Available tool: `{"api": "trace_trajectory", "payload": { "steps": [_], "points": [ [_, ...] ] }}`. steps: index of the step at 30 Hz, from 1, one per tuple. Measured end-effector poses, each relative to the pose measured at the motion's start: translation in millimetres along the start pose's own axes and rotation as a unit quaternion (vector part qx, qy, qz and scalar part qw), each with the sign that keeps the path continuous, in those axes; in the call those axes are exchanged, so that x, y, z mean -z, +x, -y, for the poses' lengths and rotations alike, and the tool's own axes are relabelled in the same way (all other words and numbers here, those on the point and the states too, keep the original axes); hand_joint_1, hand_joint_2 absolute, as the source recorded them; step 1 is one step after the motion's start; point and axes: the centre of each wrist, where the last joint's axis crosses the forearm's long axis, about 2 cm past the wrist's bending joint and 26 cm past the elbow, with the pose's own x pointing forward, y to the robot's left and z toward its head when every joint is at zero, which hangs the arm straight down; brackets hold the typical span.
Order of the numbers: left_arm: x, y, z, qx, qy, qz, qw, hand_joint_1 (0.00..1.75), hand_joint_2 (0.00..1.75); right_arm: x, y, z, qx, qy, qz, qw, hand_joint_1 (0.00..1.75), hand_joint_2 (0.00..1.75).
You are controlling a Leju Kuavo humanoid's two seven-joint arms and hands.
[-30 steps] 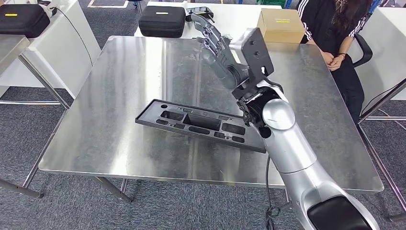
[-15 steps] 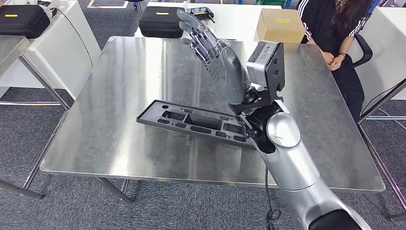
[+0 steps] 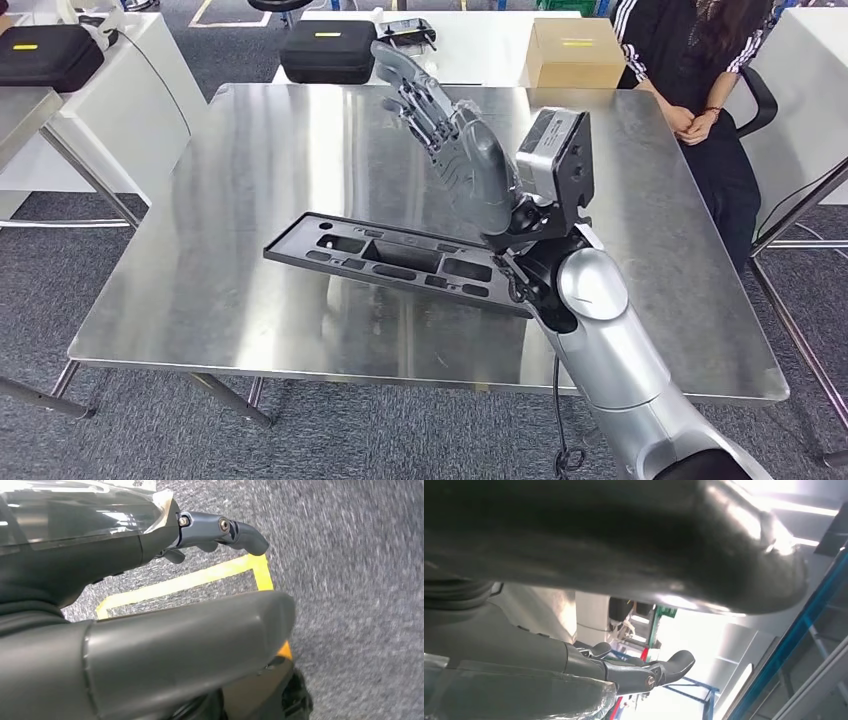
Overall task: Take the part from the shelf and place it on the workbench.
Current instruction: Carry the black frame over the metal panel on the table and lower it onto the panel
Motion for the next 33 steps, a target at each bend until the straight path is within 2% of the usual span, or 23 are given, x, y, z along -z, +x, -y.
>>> {"api": "trace_trajectory", "payload": {
  "steps": [13,33],
  "points": [
    [0.8,-0.3,-5.1,-0.004,0.000,0.004,1.000,0.00,0.00,-0.4,-3.1,-15.3,0.017,0.032,-0.004,0.999,0.00,0.00],
    [0.9,0.1,-4.6,0.001,-0.005,-0.002,1.000,0.00,0.00,-9.2,-12.7,-20.8,-0.002,0.041,-0.033,0.999,0.00,0.00]
  ]
}}
